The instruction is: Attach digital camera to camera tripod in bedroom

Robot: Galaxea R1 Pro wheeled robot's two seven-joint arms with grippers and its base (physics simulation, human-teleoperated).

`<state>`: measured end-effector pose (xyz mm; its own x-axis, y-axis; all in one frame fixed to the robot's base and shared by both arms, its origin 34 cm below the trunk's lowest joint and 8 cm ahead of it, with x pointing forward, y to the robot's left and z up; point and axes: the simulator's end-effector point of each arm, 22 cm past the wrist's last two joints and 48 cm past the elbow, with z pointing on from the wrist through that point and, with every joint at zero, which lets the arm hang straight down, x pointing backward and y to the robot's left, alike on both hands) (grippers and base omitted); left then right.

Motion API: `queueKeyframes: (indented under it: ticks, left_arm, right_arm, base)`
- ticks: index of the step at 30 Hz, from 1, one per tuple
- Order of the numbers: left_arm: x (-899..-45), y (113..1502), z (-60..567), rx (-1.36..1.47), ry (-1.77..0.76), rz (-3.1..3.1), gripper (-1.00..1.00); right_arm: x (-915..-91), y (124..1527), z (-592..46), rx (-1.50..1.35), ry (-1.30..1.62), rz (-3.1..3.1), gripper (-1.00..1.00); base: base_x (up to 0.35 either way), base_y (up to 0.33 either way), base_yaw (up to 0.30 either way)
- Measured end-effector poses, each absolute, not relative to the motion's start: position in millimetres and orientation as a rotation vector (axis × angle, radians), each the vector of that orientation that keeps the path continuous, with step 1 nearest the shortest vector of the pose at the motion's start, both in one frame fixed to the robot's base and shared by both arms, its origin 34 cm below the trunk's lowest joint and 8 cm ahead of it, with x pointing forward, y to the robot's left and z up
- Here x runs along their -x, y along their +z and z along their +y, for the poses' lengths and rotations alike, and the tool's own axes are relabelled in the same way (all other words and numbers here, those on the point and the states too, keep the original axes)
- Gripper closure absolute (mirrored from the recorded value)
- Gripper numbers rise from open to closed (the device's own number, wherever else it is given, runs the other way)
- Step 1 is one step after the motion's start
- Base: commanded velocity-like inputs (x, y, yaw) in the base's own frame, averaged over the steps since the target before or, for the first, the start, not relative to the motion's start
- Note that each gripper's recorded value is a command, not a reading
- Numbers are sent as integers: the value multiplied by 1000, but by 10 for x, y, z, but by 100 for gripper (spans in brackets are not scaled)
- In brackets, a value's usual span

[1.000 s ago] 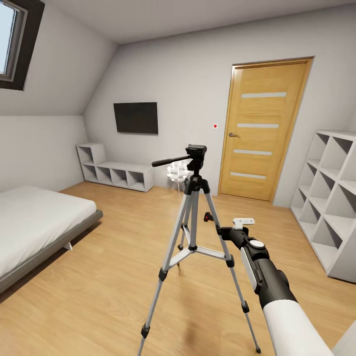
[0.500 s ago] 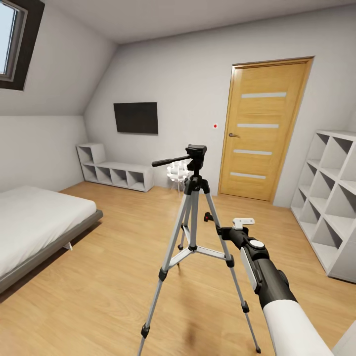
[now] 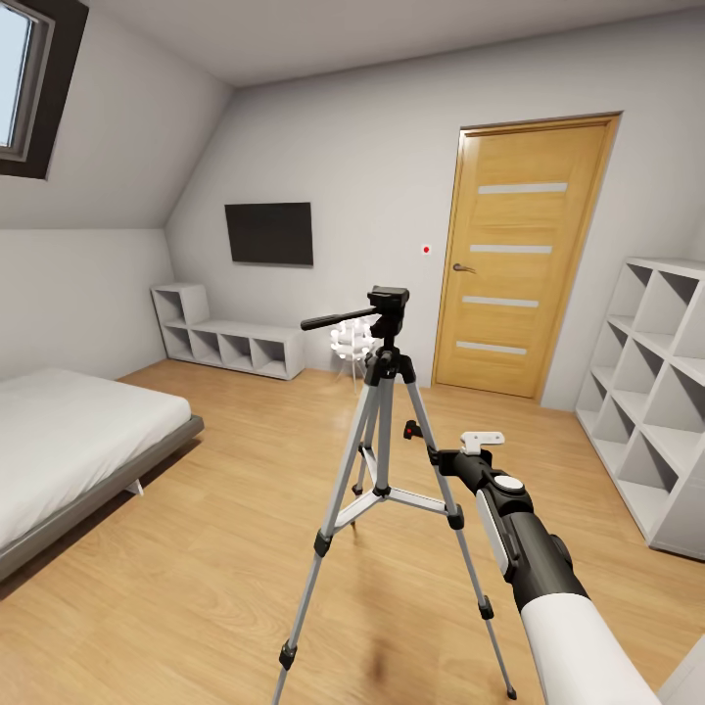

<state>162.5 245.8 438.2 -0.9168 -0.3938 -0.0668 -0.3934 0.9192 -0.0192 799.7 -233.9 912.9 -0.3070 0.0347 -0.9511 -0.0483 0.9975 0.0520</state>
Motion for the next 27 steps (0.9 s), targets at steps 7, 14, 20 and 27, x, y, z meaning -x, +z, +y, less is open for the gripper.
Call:
queueKeyframes:
  ticks: [7,14,20,27]
  left_arm:
    - [-1625,4381,2458,619,-8,3009,-100]
    - [-1625,4382,2457,619,-8,3009,-100]
    - [-1625,4382,2458,619,-8,3009,-100]
    - [-1625,4382,2458,619,-8,3009,-100]
  right_arm:
    - [-7999,9134,-2340,10,82,1880,-100]
    - [-7999,9136,-2339,10,82,1879,-100]
    - [-7998,9137,-2339,10,82,1879,-100]
    - [-7998,9137,-2340,10,81,1879,-100]
  base:
    - [-48,0,0]
    - [-104,0,0]
    - [-17,0,0]
    - [-1,0,0]
